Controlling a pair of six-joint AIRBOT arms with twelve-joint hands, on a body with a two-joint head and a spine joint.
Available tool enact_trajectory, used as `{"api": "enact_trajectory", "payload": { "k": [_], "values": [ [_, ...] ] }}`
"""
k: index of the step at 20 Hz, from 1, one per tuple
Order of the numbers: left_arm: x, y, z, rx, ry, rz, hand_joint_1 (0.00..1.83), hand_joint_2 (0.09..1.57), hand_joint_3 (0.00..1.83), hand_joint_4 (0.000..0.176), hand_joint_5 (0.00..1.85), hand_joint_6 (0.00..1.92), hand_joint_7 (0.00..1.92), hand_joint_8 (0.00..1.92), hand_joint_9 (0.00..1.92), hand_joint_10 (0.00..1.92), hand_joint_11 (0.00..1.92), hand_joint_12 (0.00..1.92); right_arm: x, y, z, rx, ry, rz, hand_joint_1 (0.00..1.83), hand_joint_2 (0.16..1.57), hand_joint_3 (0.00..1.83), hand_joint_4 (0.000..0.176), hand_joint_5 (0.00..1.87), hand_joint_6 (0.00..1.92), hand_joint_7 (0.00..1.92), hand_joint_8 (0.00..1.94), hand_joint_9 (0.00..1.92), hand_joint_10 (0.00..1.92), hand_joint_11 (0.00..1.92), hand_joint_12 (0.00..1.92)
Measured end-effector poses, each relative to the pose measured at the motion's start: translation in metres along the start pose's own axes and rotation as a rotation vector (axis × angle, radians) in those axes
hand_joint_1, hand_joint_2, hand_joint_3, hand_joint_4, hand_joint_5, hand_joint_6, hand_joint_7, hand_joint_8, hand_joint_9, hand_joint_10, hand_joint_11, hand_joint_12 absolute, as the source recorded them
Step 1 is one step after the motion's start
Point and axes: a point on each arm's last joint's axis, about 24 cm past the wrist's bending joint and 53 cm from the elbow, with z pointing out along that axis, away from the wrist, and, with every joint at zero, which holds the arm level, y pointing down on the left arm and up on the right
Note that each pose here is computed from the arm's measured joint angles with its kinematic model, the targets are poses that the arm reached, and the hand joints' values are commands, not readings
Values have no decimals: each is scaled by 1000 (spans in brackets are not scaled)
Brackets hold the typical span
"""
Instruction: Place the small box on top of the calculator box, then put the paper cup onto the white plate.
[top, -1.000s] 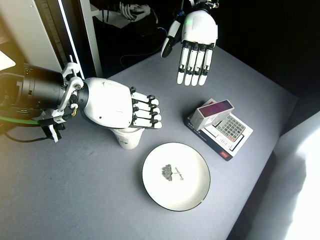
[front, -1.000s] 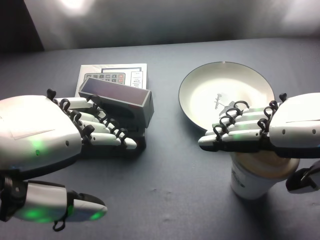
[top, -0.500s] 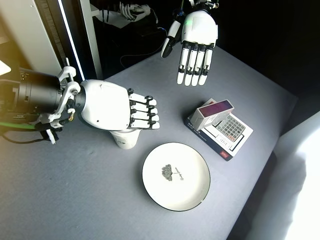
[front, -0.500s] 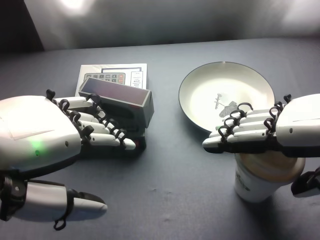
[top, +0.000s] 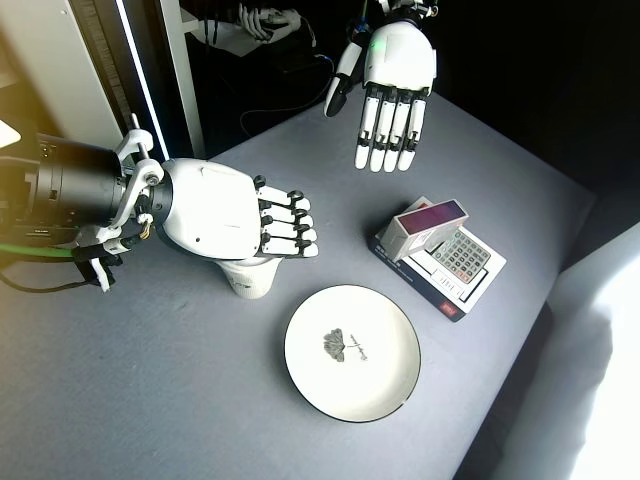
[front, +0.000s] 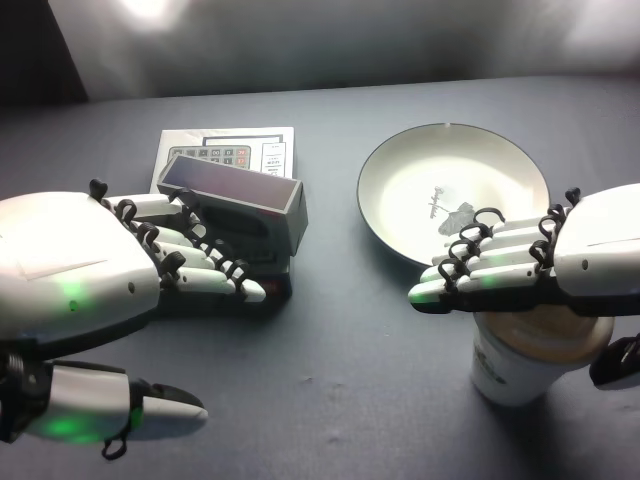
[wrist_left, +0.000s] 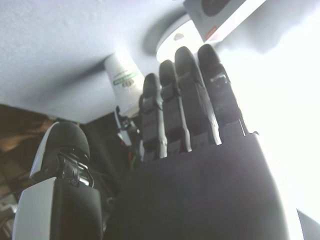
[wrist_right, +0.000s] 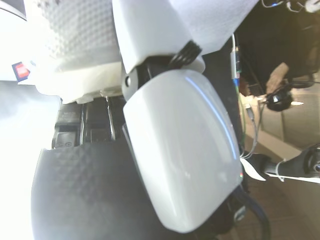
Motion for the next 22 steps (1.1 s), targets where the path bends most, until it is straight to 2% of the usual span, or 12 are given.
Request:
{"api": "enact_trajectory", "payload": {
  "k": [3,22],
  "values": [
    [-1,2,0,-4,-1,2,250,1260,2,0,354,1,401,3,411,3,62,660,-2,-3,-1,5,-1,-21,1508,1032,12,0,0,0,0,0,0,0,0,0],
    [-2,3,0,-7,-2,2,269,1268,2,0,353,2,403,2,414,2,67,657,0,-2,-2,0,5,-28,1564,1048,11,0,0,0,0,0,0,0,0,0]
  ]
}}
